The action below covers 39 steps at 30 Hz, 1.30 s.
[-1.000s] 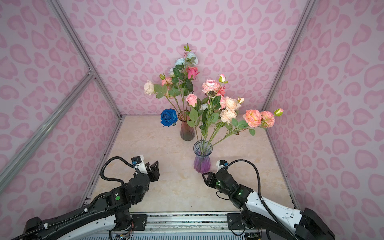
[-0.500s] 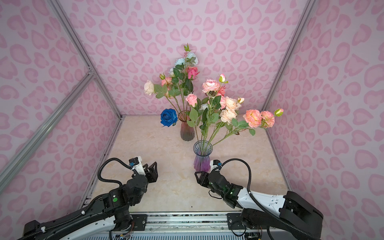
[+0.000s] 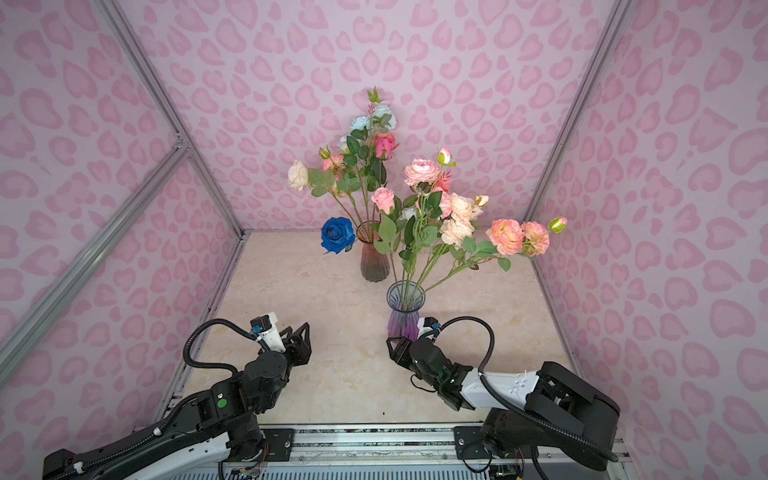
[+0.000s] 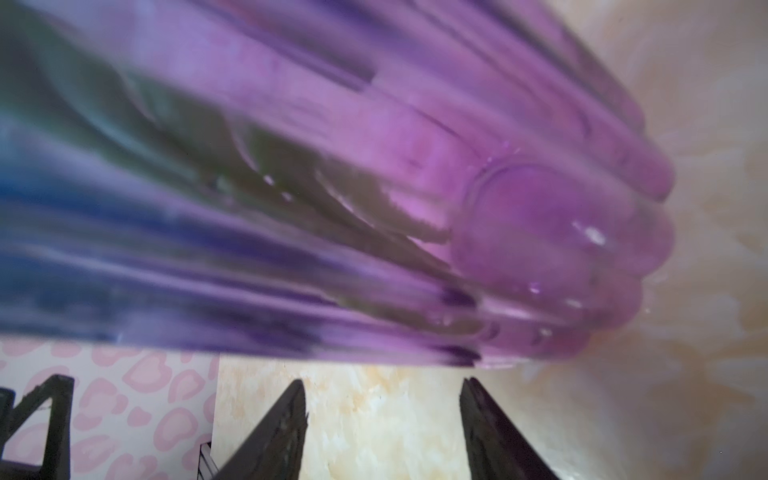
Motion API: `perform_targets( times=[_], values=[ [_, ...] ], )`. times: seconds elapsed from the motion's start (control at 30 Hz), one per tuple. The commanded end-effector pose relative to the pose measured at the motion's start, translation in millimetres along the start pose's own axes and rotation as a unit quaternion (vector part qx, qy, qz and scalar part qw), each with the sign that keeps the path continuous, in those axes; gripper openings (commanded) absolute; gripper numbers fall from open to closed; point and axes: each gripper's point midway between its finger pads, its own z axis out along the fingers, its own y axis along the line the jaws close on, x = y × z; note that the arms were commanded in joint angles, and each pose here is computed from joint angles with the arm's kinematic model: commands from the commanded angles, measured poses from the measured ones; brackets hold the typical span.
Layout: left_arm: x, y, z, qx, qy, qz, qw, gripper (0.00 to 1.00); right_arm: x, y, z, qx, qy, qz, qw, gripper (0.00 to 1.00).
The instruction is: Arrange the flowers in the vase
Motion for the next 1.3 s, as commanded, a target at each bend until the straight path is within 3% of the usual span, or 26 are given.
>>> perform_targets(
  times=[0.0, 0.87, 1.27],
  values=[
    [-5.1, 1.8, 1.5, -0.011, -0.012, -0.003, 1.000, 0.53, -4.4, 11.7, 6.3, -0.014, 0.000, -0.008, 1.000, 0.59],
    [-16.4, 14.2, -7.9, -0.011, -0.026, -0.012, 1.000, 0.53, -40.9, -10.6, 36.7, 0.037, -0.019, -0.033, 0.999, 0.59],
    [-20.8, 21.3, -13.5, -0.015, -0.032, -0.010, 0.999, 0.53, -60.3, -12.1, 33.3, 0.050, -0.036, -0.047, 0.997, 0.61]
  ],
)
